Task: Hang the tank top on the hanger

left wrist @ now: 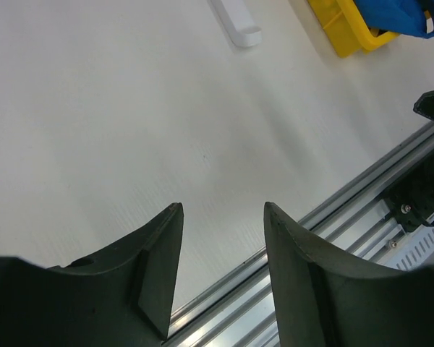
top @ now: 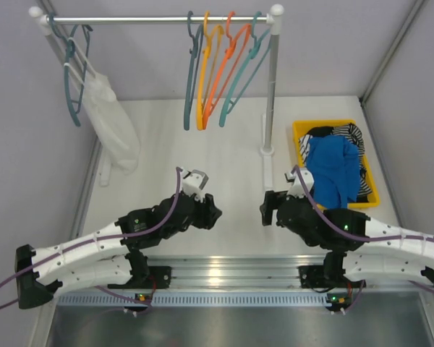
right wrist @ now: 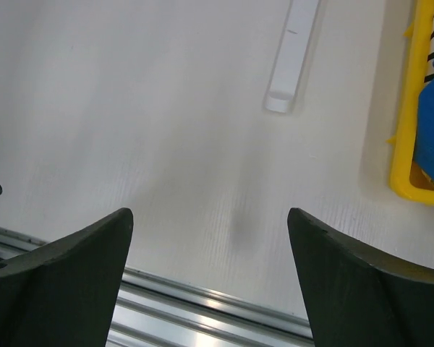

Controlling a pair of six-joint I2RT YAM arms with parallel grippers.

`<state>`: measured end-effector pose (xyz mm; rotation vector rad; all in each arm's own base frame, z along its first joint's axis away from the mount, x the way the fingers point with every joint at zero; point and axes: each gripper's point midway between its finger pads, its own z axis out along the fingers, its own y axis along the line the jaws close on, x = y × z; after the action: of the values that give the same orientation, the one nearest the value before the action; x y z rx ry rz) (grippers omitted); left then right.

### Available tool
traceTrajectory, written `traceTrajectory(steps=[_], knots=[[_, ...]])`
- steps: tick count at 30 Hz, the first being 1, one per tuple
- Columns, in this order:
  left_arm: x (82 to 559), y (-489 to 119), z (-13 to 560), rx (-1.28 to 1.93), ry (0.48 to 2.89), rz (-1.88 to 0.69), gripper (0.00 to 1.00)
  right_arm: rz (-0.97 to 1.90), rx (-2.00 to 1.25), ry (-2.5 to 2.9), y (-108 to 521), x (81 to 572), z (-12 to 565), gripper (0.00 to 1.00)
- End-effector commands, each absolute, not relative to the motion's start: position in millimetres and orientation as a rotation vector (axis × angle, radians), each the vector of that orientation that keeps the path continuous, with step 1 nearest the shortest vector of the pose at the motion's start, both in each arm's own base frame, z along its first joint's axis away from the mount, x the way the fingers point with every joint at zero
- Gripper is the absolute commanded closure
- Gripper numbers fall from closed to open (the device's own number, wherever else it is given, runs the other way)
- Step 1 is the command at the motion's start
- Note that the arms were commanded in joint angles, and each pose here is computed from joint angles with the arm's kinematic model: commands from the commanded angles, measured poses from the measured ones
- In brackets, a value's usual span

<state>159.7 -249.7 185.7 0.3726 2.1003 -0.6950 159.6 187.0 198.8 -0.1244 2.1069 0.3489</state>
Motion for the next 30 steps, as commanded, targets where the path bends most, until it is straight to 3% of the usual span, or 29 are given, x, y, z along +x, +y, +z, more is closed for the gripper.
traceTrajectory(steps=[1,5,8,20,30], knots=[[160,-258,208,0.389,2.040,-0.758,0.46,0.362,-0.056,2.069,190,168,224,0.12],[157,-260,209,0.418,2.042,-0.765,0.46,0.298,-0.082,2.104,193,176,224,0.09],[156,-258,211,0.434,2.038,-0.756,0.45,0.277,-0.061,2.210,186,196,210,0.14],[155,-261,219,0.514,2.004,-0.751,0.44,0.018,0.476,2.185,26,279,236,0.22],[152,-266,226,0.574,1.980,-0.768,0.42,-0.098,0.650,2.243,-28,326,194,0.27]])
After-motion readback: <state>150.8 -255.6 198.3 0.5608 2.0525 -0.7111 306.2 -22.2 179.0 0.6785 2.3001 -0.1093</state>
